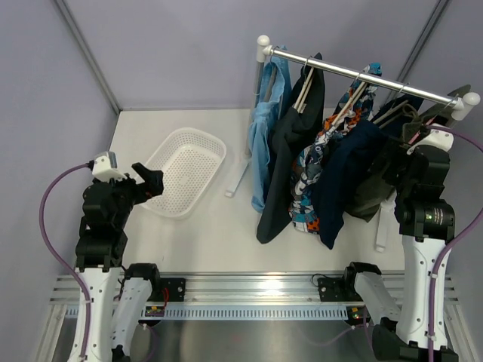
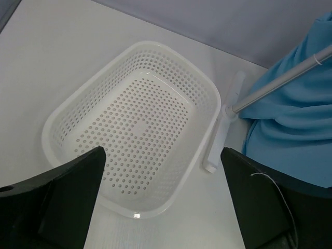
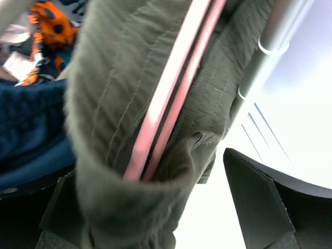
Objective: Remove the shorts from the hanger
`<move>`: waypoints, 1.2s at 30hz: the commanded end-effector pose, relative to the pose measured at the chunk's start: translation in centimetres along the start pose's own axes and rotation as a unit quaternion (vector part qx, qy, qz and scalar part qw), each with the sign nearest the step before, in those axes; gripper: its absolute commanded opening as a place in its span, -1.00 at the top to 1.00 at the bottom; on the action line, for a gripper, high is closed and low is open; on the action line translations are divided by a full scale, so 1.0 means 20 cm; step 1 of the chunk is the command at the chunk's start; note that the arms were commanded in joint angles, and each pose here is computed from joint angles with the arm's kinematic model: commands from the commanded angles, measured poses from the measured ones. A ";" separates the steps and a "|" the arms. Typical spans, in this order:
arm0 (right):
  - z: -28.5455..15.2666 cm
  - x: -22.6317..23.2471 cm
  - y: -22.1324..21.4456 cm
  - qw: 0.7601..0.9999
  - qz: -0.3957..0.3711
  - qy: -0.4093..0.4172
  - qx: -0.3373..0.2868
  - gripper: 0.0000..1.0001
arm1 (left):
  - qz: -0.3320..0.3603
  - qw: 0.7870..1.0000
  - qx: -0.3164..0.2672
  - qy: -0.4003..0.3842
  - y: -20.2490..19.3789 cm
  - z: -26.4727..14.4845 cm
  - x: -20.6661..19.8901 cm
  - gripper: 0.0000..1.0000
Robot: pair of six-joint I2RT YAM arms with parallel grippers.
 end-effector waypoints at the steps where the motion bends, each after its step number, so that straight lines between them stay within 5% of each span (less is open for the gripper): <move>1: 0.00 -0.03 0.02 0.999 0.018 -0.026 0.000 -0.99 | -0.012 0.998 0.019 -0.051 0.04 0.02 -0.12 -0.97; 6: -0.08 0.12 0.04 0.993 -0.062 0.101 -0.020 -0.99 | -0.033 0.992 0.036 -0.118 0.10 0.03 -0.29 -0.98; 10: -0.22 0.29 0.00 0.953 -0.161 0.253 -0.040 -0.99 | -0.056 0.980 0.050 -0.186 0.16 0.03 -0.46 -0.98; 16: -0.36 0.39 -0.14 0.893 -0.247 0.376 -0.009 -0.99 | -0.057 0.963 0.057 -0.258 0.29 0.05 -0.82 -0.98; 30: -0.47 0.46 -0.21 0.875 -0.222 0.429 -0.022 -0.99 | -0.002 0.938 0.046 -0.344 0.47 0.32 -1.62 -0.68; 36: -0.53 0.45 -0.22 0.879 -0.211 0.425 -0.036 -0.99 | 0.018 0.942 0.064 -0.329 0.35 0.55 -1.79 -0.46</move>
Point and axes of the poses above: each gripper's point midway between its finger pads, its own z axis out along the fingers, its own x axis along the line the jaws close on, y = z × x, the point moved 2 cm from there along -z, back along the fingers, and after that the axes turned 10 degrees about -z, right-handed, at the moved point
